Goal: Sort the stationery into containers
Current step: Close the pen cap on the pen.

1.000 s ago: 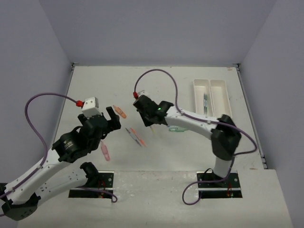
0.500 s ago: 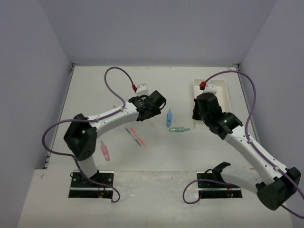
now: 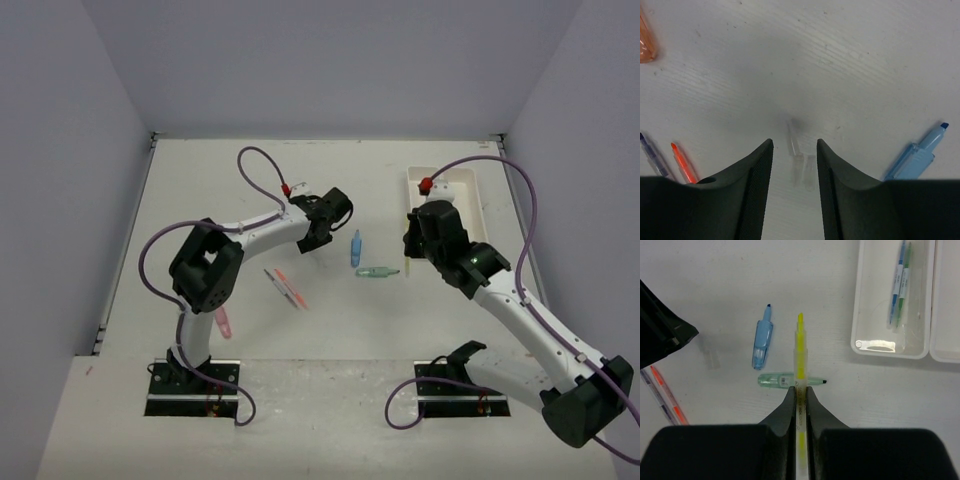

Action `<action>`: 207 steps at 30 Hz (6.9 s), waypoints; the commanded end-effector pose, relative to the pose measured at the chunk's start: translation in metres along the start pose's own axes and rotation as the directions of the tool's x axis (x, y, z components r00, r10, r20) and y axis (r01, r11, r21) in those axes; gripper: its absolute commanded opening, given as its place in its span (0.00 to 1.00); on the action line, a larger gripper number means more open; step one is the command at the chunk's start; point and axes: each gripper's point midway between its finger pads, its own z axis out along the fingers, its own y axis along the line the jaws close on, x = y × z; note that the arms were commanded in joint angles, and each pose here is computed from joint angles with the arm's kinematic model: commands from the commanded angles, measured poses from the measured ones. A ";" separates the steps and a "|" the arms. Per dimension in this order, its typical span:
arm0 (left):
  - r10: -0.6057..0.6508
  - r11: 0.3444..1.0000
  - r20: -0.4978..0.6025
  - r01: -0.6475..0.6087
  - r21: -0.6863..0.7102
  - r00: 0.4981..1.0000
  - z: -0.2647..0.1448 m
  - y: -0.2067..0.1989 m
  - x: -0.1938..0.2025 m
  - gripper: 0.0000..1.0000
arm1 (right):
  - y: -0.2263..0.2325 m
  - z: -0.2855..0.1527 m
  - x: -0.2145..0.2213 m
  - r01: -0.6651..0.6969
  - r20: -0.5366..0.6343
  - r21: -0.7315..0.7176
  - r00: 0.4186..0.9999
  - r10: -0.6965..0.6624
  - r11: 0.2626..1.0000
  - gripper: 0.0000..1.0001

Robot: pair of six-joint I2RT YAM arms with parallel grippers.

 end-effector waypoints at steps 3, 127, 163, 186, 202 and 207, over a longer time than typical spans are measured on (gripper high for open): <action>-0.029 1.000 -0.018 0.029 -0.010 0.999 0.015 0.006 0.009 0.40 | 0.006 0.004 -0.004 0.005 0.018 -0.035 1.000 -0.005 0.999 0.00; -0.250 -0.214 0.302 -0.357 0.909 0.920 -0.336 0.013 -0.032 0.00 | 0.188 -0.157 0.000 0.040 0.135 -0.929 0.963 0.235 0.368 0.00; -0.255 -0.193 0.322 -0.374 0.907 0.912 -0.342 0.011 -0.040 0.00 | 0.183 -0.158 0.000 0.070 0.162 -0.912 0.966 0.199 0.403 0.00; -0.241 -0.241 0.296 -0.353 0.904 0.924 -0.349 0.012 -0.035 0.00 | 0.182 -0.157 -0.005 0.083 0.182 -0.903 0.962 0.201 0.421 0.00; -0.226 -0.265 0.280 -0.336 0.904 0.933 -0.351 0.011 -0.027 0.00 | 0.182 -0.157 -0.014 0.088 0.202 -0.894 0.954 0.221 0.439 0.00; -0.220 -0.276 0.261 -0.317 0.907 0.940 -0.350 0.010 -0.021 0.00 | 0.183 -0.157 -0.022 0.090 0.215 -0.888 0.948 0.236 0.450 0.00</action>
